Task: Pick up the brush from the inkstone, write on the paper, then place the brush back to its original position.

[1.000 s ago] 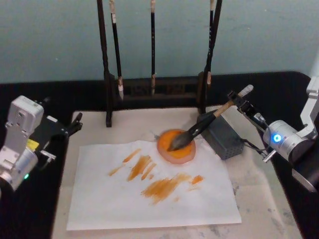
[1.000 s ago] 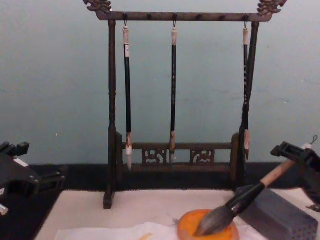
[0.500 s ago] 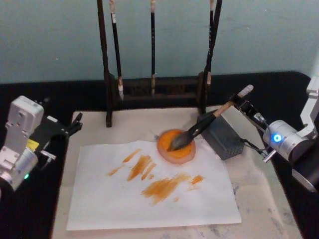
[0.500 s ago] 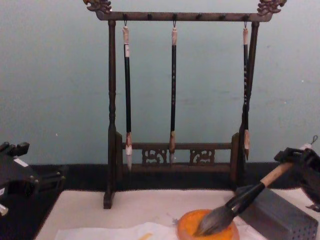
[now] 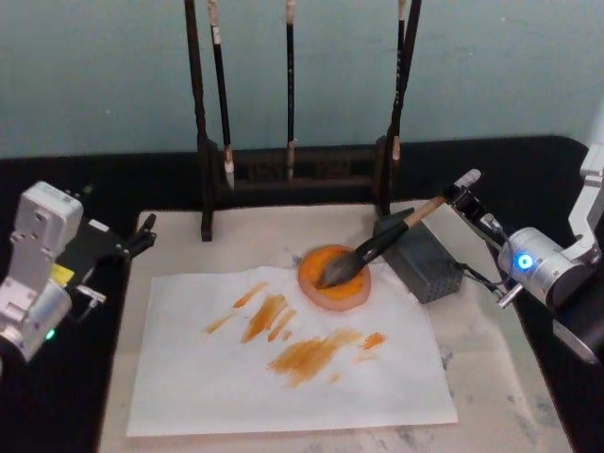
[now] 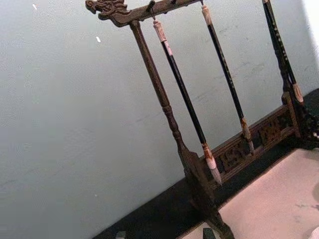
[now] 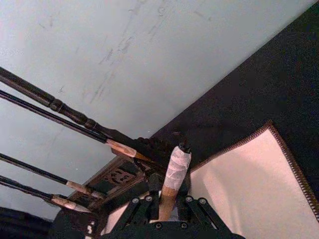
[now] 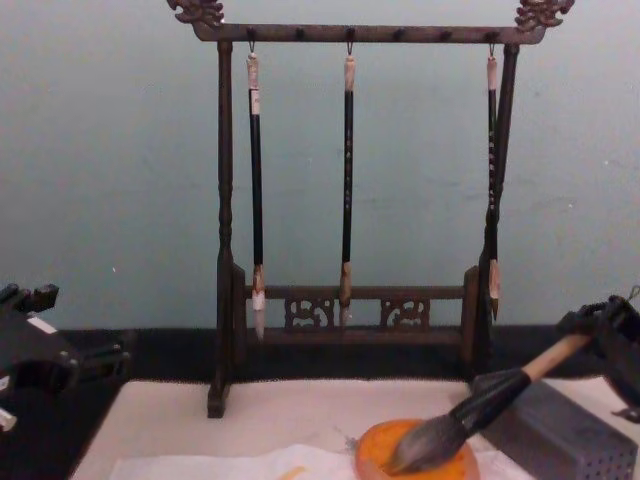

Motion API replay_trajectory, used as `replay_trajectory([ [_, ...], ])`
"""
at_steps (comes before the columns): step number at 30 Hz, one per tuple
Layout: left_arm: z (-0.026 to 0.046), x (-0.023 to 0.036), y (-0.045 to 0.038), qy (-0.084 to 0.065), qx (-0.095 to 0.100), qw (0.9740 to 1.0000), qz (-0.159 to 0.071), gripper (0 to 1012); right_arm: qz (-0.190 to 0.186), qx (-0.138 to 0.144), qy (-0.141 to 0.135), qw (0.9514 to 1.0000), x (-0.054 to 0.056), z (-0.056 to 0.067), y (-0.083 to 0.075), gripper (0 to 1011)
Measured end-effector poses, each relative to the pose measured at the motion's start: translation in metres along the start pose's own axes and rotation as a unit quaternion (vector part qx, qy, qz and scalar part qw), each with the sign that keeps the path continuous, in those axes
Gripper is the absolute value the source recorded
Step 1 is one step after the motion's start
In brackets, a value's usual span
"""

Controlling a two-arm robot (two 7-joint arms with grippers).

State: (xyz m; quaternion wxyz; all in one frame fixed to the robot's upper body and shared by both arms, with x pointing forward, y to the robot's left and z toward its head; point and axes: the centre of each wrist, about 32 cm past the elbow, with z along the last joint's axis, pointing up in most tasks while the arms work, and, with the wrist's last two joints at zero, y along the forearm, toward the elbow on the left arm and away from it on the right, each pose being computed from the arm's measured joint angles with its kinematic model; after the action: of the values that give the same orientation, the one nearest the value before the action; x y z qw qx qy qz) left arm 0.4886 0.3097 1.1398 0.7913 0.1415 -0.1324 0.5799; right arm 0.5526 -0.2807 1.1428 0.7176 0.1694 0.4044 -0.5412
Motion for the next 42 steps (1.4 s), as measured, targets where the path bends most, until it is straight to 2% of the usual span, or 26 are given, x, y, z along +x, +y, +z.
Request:
replay_trajectory([
  [16, 0.0000, 0.0000, 0.0000, 0.000, 0.000, 1.0000, 0.000, 1001, -0.001, 0.000, 0.000, 1.0000, 0.000, 0.000, 0.000, 197],
  [21, 0.0000, 0.0000, 0.0000, 0.000, 0.000, 1.0000, 0.000, 1001, 0.005, 0.009, -0.010, 0.9999, -0.002, 0.002, -0.001, 196],
  [28, 0.0000, 0.0000, 0.0000, 0.000, 0.000, 1.0000, 0.000, 1001, 0.024, 0.024, -0.022, 0.9992, -0.010, 0.007, -0.003, 189],
  [36, 0.0000, 0.0000, 0.0000, 0.000, 0.000, 1.0000, 0.000, 1001, 0.059, 0.037, -0.041, 0.9967, -0.024, 0.016, -0.004, 189],
  [41, 0.0000, 0.0000, 0.0000, 0.000, 0.000, 1.0000, 0.000, 1001, 0.075, 0.042, -0.069, 0.9939, -0.033, 0.019, -0.003, 189],
  [42, 0.0000, 0.0000, 0.0000, 0.000, 0.000, 1.0000, 0.000, 1001, 0.081, 0.044, -0.083, 0.9922, -0.037, 0.021, -0.002, 189],
])
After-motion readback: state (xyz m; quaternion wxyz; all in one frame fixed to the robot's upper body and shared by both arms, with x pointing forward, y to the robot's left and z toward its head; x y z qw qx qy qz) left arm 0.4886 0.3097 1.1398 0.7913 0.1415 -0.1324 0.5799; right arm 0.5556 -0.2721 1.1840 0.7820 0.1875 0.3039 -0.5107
